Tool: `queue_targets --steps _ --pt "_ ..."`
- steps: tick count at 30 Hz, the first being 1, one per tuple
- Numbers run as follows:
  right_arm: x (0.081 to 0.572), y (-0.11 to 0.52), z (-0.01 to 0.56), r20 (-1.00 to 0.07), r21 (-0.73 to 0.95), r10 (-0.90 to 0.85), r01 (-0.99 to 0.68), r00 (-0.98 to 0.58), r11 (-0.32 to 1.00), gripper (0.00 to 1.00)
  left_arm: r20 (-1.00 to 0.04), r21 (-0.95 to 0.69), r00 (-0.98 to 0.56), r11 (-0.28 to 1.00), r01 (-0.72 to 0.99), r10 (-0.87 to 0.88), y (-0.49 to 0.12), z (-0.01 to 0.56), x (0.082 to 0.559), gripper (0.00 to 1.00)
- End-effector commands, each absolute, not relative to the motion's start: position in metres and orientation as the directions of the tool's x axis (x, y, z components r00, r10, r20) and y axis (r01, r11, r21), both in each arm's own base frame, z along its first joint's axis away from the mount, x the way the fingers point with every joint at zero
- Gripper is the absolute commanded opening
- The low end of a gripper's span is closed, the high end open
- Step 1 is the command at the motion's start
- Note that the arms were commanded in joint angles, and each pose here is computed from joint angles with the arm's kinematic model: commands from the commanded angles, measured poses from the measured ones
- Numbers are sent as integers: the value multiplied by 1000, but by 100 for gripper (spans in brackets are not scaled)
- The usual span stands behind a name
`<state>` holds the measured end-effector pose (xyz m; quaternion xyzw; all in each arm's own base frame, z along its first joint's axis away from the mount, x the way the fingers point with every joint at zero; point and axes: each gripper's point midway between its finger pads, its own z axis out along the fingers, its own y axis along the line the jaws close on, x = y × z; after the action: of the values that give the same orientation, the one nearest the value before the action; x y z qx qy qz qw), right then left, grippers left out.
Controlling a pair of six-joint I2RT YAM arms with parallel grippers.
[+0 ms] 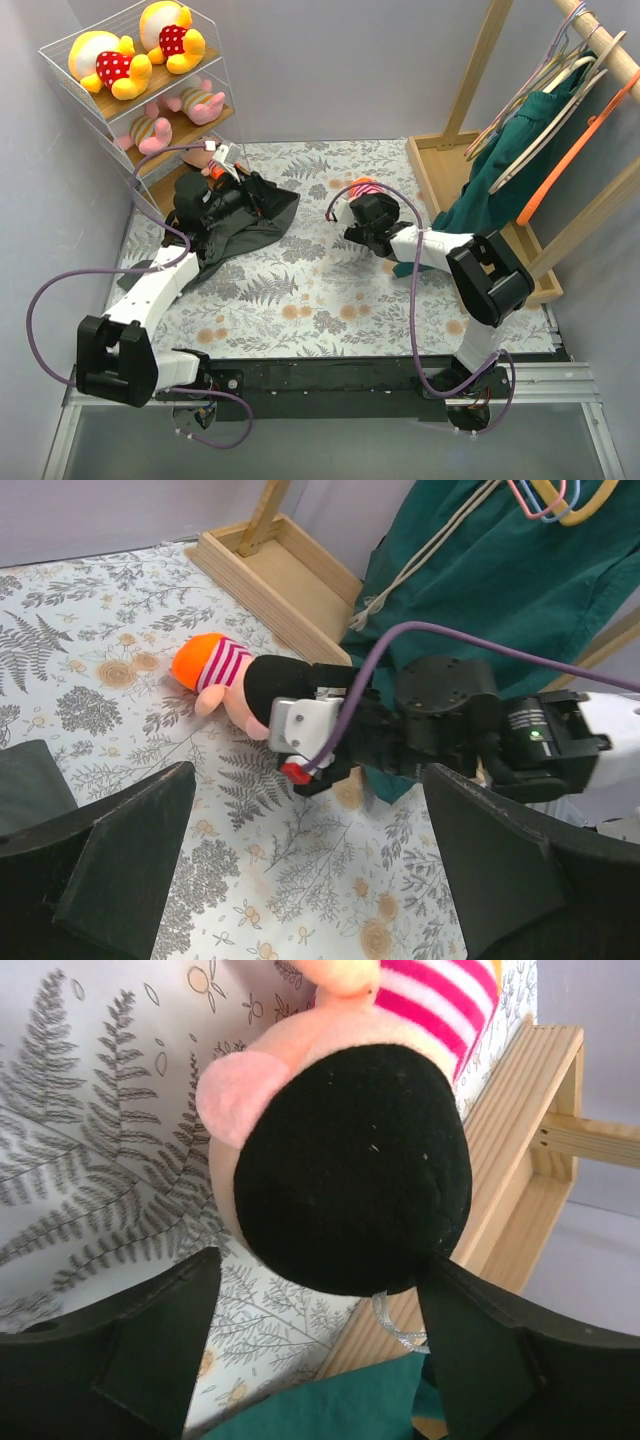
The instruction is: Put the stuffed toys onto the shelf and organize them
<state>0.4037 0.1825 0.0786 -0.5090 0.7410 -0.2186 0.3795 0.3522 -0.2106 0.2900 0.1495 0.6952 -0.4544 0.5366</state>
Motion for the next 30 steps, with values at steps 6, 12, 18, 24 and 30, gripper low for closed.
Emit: queue_targets --steps 6,12,18,24,30 --pt "433 190 105 -344 -786 -922 -482 -179 387 23 -918 -396 -276 643 656 -284 -191 285 335 98" --pt "400 216 144 -442 -670 -839 -505 -316 543 13 -932 -363 -268 647 671 -246 -192 286 332 98" --pt "291 273 131 -596 -44 -609 -737 -523 675 11 -942 -334 -248 670 662 -225 -189 287 332 98" --pt "196 297 136 -608 383 -514 -791 -605 477 9 -946 -324 -238 680 658 -221 -187 287 332 98" --pt "137 287 107 -490 583 -537 -716 -687 384 11 -951 -308 -219 707 637 -216 -181 287 334 98"
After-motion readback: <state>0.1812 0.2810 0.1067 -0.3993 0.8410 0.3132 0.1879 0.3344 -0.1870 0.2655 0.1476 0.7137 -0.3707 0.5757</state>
